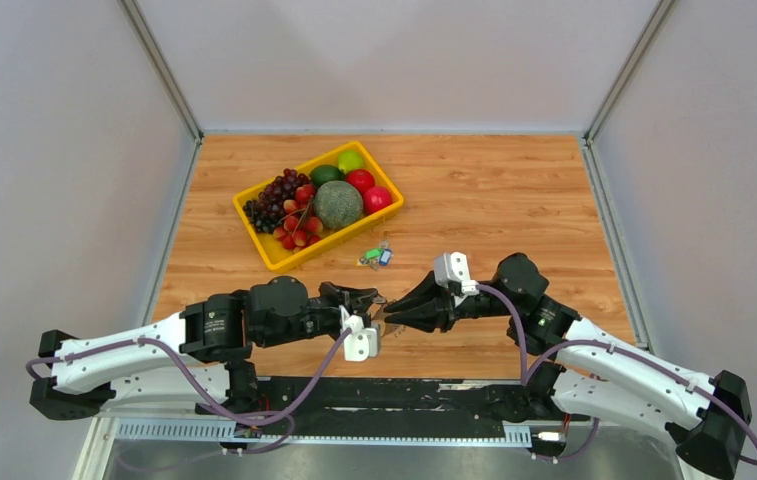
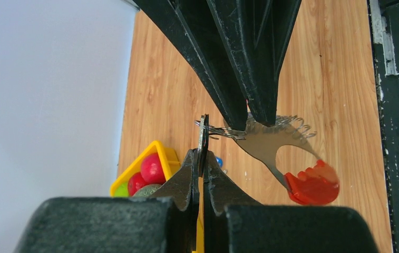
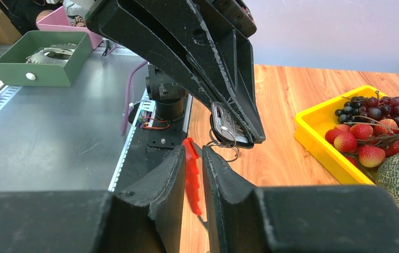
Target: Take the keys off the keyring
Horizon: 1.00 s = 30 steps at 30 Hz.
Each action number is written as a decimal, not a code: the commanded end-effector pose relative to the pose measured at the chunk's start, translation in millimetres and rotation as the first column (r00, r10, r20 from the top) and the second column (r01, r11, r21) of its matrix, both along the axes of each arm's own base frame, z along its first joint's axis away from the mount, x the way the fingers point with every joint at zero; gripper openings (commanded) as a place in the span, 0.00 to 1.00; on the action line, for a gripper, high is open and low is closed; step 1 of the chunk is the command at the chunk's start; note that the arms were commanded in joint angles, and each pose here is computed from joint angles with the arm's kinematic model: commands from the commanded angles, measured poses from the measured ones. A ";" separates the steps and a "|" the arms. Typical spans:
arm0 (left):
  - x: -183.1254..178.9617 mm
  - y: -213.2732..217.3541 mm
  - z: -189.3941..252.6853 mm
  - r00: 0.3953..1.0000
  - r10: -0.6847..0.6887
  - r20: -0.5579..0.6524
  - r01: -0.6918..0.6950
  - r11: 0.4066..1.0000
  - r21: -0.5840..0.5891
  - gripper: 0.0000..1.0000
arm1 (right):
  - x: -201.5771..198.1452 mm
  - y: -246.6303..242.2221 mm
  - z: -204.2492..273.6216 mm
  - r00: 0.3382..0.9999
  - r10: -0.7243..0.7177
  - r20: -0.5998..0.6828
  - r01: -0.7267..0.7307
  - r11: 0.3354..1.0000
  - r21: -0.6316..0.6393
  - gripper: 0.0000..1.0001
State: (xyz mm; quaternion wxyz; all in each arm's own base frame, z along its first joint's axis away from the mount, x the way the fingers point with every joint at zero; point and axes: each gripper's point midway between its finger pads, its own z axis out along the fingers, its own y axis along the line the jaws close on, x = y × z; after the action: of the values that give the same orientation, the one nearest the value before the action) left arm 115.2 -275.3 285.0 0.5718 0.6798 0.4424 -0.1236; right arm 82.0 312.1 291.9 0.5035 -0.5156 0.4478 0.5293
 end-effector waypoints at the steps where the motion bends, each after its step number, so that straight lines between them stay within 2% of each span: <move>1: -3.5 -6.5 36.9 1.000 -0.018 0.000 0.018 0.993 -0.120 0.00 | 4.8 1.2 15.9 0.998 -0.030 0.052 0.027 0.998 0.049 0.24; 6: -4.1 -5.2 37.8 1.000 -0.019 -0.001 0.019 0.992 -0.124 0.00 | 7.9 -1.0 18.8 0.997 -0.058 0.058 0.054 0.997 0.061 0.27; 9: -4.1 -4.2 39.3 1.000 -0.018 0.001 0.018 0.992 -0.128 0.00 | 11.5 -1.9 19.4 0.995 -0.082 0.055 0.079 0.995 0.065 0.34; 12: -4.2 -3.5 40.1 1.000 -0.017 -0.001 0.016 0.991 -0.132 0.00 | 12.4 -1.5 18.5 0.995 -0.085 0.053 0.081 0.995 0.063 0.35; 17: -3.5 -3.9 43.2 1.000 -0.011 -0.003 0.010 0.990 -0.143 0.00 | 8.7 2.3 16.6 0.998 -0.052 0.044 0.050 0.997 0.054 0.26; 24: -0.6 -7.3 48.7 0.999 0.014 -0.032 -0.019 0.986 -0.163 0.00 | 10.6 11.2 16.2 0.998 -0.059 0.031 0.057 0.997 0.052 0.21; 28: 0.7 -4.9 48.6 0.999 0.025 -0.032 -0.030 0.986 -0.162 0.00 | 12.3 13.0 17.9 0.998 -0.067 0.019 0.066 0.997 0.049 0.00; 30: 2.2 -2.1 48.0 0.999 0.036 -0.027 -0.040 0.986 -0.162 0.00 | 11.9 12.4 18.8 0.998 -0.068 0.011 0.068 0.996 0.049 0.00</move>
State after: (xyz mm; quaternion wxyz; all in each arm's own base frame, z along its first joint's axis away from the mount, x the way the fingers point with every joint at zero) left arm 117.5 -274.2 289.9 0.5736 0.6642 0.4618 -0.1284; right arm 92.6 321.9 290.5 0.5196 -0.5013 0.4610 0.5159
